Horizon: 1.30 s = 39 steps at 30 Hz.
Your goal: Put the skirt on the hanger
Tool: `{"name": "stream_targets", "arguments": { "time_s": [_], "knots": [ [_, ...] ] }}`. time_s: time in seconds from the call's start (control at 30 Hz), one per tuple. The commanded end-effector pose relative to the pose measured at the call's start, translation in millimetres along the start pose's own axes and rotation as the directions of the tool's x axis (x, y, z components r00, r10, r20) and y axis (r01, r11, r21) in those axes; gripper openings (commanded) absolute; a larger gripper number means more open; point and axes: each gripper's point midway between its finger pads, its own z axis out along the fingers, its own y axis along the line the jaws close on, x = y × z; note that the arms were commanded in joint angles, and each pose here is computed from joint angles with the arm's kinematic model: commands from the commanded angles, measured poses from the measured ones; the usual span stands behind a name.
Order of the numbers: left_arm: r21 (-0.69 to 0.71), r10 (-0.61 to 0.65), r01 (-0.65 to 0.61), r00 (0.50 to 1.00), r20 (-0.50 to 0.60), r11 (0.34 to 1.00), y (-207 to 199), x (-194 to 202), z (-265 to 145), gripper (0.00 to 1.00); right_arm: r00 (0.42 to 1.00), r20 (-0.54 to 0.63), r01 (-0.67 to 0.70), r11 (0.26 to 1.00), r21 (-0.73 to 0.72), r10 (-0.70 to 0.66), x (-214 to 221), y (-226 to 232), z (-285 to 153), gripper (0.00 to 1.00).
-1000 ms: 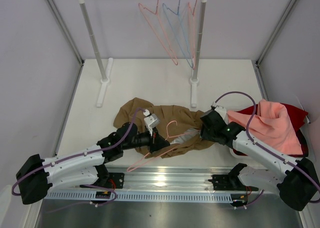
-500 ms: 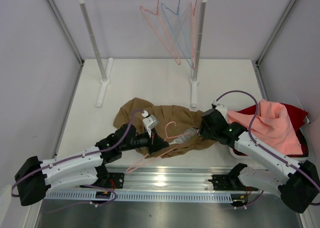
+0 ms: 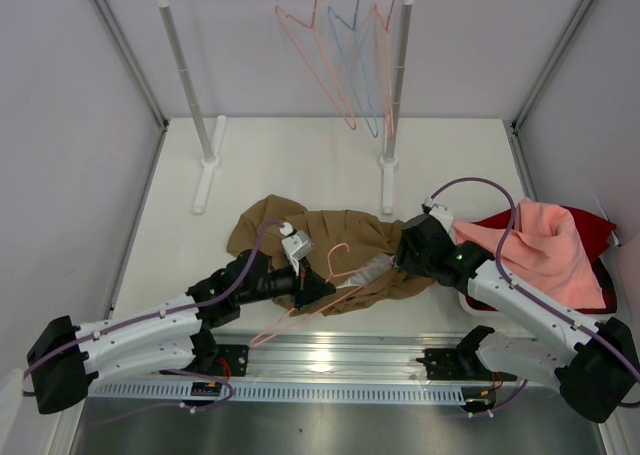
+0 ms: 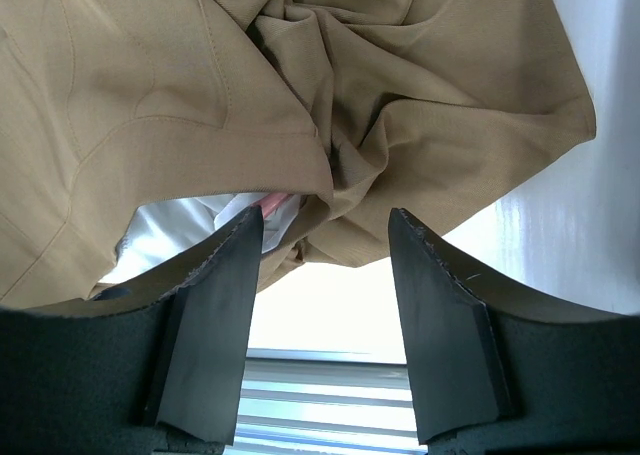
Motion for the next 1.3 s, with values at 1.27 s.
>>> {"name": "stream_targets", "arguments": {
  "time_s": [1.27],
  "knots": [
    [0.162,0.029,-0.054,0.988,0.155,0.985,-28,-23,14,0.0,0.998,0.065,-0.027,1.0,0.003,0.026,-24,-2,-11,0.64]
  ]
}}
